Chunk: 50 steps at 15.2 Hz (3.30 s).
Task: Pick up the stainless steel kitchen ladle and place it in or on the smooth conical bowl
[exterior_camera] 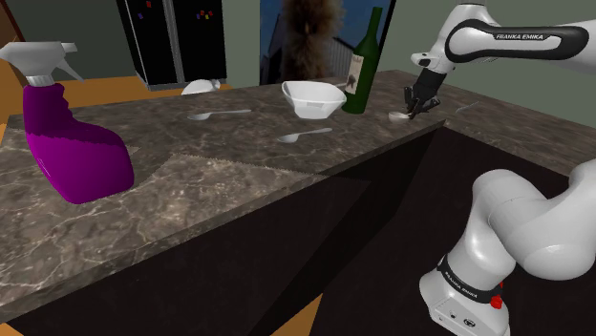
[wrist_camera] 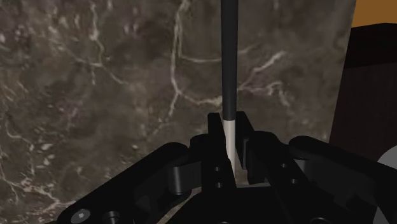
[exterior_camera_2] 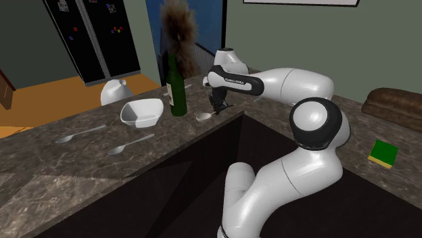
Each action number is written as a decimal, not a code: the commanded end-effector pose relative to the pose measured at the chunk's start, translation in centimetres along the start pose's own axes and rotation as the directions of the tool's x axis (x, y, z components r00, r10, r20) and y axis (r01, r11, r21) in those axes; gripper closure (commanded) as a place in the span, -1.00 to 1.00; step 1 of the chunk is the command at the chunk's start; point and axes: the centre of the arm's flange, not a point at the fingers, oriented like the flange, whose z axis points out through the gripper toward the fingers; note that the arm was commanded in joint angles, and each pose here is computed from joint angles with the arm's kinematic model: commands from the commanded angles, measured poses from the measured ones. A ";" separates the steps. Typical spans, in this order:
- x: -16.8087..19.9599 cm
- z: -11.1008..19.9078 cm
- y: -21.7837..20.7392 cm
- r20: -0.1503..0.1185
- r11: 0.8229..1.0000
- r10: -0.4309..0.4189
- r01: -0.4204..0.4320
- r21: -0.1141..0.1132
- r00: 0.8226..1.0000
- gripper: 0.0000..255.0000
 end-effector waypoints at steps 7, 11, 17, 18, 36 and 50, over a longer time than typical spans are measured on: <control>0.0 -0.5 0.1 0.000 1.000 0.000 0.000 0.000 1.000 1.00; 0.1 -2.6 0.3 0.000 1.000 0.000 0.000 0.000 1.000 1.00; 0.1 -5.8 0.7 0.000 1.000 0.000 0.000 0.000 1.000 1.00; 0.2 -6.3 0.7 0.000 1.000 0.000 0.000 0.000 1.000 1.00; 0.4 -15.6 1.8 0.000 1.000 0.000 0.000 0.000 1.000 1.00; 16.3 -14.7 11.3 0.000 1.000 0.000 0.000 0.000 1.000 1.00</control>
